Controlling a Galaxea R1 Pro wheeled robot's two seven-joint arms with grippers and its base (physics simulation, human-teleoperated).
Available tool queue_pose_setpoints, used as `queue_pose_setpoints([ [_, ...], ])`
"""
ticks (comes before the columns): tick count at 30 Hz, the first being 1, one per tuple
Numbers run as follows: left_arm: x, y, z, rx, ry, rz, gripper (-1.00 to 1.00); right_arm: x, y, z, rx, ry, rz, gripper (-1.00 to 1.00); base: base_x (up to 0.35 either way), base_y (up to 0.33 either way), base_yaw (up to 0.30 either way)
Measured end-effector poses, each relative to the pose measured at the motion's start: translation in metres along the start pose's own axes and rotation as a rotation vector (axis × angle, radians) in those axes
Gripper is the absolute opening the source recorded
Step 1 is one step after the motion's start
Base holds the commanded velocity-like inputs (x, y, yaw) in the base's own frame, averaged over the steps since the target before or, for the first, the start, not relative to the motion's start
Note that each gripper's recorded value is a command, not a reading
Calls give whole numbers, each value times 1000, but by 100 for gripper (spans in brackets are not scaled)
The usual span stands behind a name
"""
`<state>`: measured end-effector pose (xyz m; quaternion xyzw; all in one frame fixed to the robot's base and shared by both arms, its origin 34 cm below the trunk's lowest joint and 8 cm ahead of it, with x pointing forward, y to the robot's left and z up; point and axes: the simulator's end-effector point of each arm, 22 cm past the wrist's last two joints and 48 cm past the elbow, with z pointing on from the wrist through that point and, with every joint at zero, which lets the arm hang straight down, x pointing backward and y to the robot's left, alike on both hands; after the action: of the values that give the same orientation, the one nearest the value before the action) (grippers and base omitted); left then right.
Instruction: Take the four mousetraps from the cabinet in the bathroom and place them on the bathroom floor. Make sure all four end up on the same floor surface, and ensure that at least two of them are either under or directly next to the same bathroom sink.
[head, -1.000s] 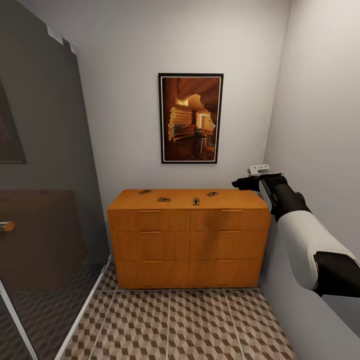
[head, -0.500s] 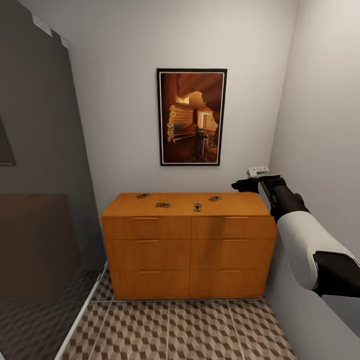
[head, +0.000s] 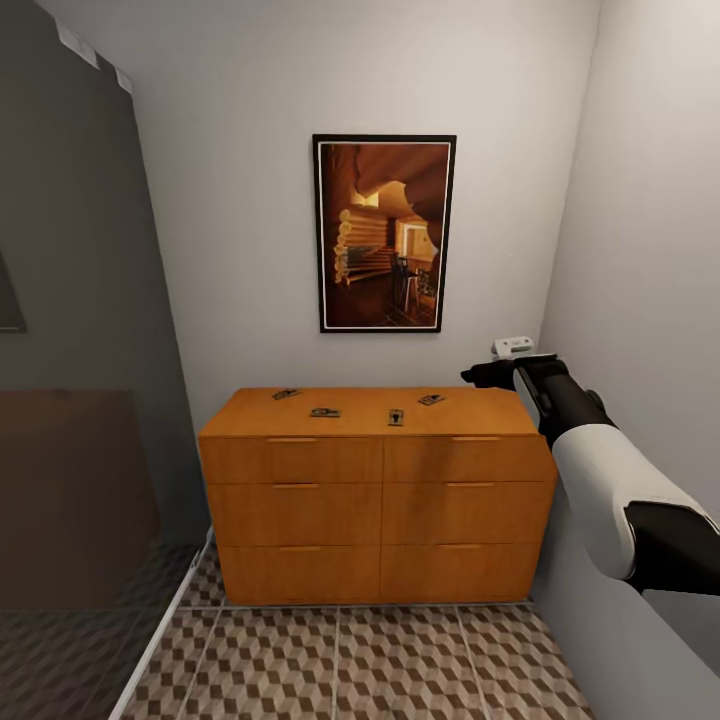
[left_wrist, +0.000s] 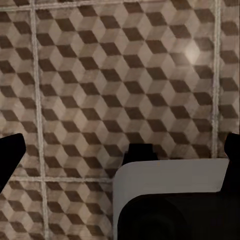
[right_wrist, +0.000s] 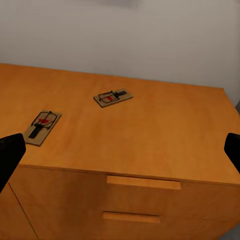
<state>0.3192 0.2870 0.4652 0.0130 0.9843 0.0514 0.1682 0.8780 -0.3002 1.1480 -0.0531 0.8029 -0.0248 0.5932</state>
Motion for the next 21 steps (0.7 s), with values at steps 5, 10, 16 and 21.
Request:
queue_pose_setpoints([
  [5,68,4,-7,-4,144,10,100,0,-2,0,15,0,0,100,0,0,0],
  [10,87,6,-11,-8,182,11,100,0,-8,0,39,0,0,100,0,0,0],
  [16,100,8,-13,-13,207,11,100,0,-10,0,49,0,0,100,0,0,0],
  [21,102,6,-14,-12,209,10,100,0,-11,0,51,0,1,100,0,0,0],
])
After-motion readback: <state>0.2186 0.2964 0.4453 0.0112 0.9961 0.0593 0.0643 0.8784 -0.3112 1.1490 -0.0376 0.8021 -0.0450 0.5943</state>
